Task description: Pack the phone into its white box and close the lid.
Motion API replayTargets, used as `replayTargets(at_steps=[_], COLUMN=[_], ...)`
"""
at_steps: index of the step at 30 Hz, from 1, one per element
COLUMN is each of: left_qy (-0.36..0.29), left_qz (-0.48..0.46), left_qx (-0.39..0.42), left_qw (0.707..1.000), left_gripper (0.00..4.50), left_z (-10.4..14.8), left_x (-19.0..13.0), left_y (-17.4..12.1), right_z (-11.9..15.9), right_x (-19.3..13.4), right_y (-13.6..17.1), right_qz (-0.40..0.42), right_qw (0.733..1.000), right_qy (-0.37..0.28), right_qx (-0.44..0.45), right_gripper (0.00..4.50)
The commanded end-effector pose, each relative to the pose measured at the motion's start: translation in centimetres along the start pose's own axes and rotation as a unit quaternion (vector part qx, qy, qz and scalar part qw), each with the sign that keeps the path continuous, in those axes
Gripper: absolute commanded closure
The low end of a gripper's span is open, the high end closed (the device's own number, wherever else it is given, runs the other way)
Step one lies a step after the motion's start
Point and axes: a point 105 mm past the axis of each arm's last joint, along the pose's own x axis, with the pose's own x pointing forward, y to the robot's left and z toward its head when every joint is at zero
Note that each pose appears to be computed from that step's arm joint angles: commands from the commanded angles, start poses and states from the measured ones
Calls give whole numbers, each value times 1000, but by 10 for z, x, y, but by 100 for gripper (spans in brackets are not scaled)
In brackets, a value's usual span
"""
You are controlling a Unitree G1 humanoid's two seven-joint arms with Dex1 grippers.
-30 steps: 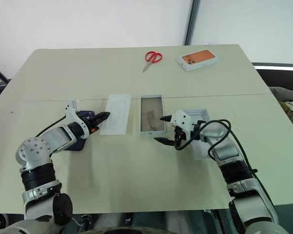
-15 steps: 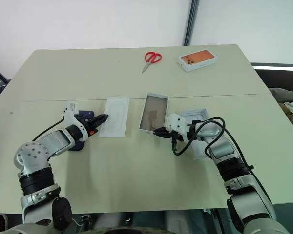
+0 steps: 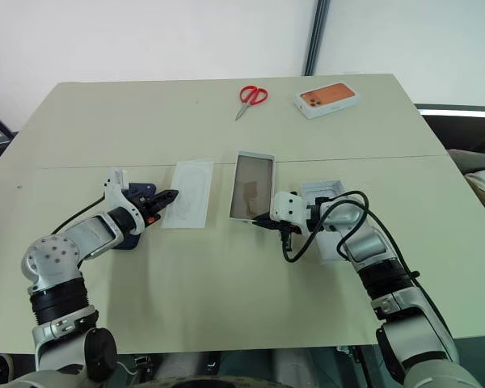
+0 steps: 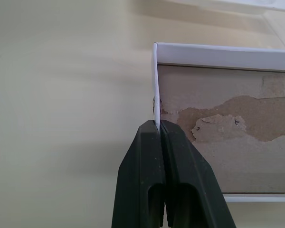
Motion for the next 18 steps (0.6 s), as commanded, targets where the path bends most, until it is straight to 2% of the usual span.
replayTargets(at_steps=[1,7,11,14,17,18], left_qy=[-22,-25,-43,-51,-52,-51], left_qz=[-17,-22,-27,-19,-30,-34], left_qx=[7,3,-8,5,5,5], left_qw=[1000,999,999,999,998,998], left_gripper=[450,450,450,450,450,450], left_z=[11,12,21,24,23,22], left_x=[-2,-2,-3,-3,-3,-3], left_y=[-8,-10,-14,-15,-24,-27], right_z=[11,32,31,29,28,29], right_x=[3,-1,-1,5,7,7], right_y=[16,31,42,45,50,51], right_qz=[43,70,81,71,76,75], right_qw=[999,997,996,995,993,994], right_qy=[-3,-12,17,11,7,5], right_qx=[-14,2,13,66,86,82], right_gripper=[448,448,448,448,365,319])
